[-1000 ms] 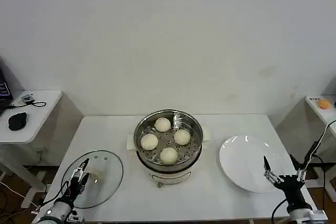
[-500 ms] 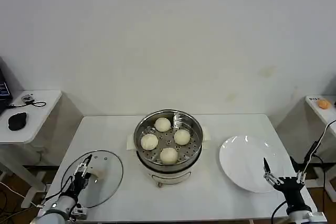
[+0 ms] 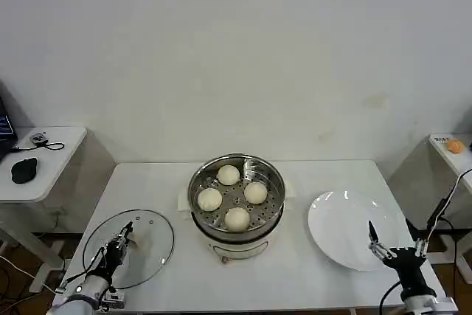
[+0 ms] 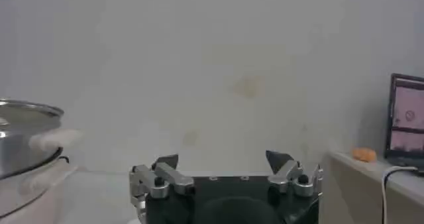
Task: Take steamed baozi put them in steamer then cover it.
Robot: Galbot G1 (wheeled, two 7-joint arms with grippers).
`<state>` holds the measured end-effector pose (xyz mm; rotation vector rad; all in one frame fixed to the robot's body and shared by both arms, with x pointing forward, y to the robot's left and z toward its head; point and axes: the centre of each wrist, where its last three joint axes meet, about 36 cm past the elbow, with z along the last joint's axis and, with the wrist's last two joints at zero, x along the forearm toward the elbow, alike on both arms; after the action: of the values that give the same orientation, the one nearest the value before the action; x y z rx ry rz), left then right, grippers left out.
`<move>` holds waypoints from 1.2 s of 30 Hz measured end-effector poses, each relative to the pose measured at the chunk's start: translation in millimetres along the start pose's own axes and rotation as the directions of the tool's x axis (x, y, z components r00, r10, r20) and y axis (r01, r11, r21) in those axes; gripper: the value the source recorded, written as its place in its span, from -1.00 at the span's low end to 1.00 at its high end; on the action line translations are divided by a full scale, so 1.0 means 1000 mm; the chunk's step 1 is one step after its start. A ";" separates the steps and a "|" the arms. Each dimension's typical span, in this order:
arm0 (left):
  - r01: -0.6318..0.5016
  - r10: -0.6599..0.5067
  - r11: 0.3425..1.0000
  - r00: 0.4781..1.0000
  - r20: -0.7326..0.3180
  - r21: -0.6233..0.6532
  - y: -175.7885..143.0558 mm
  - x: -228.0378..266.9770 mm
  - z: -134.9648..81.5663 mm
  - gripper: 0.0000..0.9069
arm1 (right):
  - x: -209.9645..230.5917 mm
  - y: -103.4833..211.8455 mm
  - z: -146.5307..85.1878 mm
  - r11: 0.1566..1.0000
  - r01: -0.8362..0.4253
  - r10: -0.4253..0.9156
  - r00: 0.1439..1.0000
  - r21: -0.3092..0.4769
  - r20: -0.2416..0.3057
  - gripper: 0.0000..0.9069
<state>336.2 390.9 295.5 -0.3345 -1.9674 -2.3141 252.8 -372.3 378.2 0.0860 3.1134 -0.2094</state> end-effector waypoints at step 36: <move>0.364 -0.264 0.875 0.912 -0.315 0.320 0.173 -0.005 -0.079 -1.00 | -0.020 0.034 0.004 0.995 0.090 -0.090 0.996 0.049 -0.003 1.00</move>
<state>367.7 284.1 449.4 0.3354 -2.3920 -1.9364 274.3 -340.2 370.0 -0.0530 3.1164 -0.2869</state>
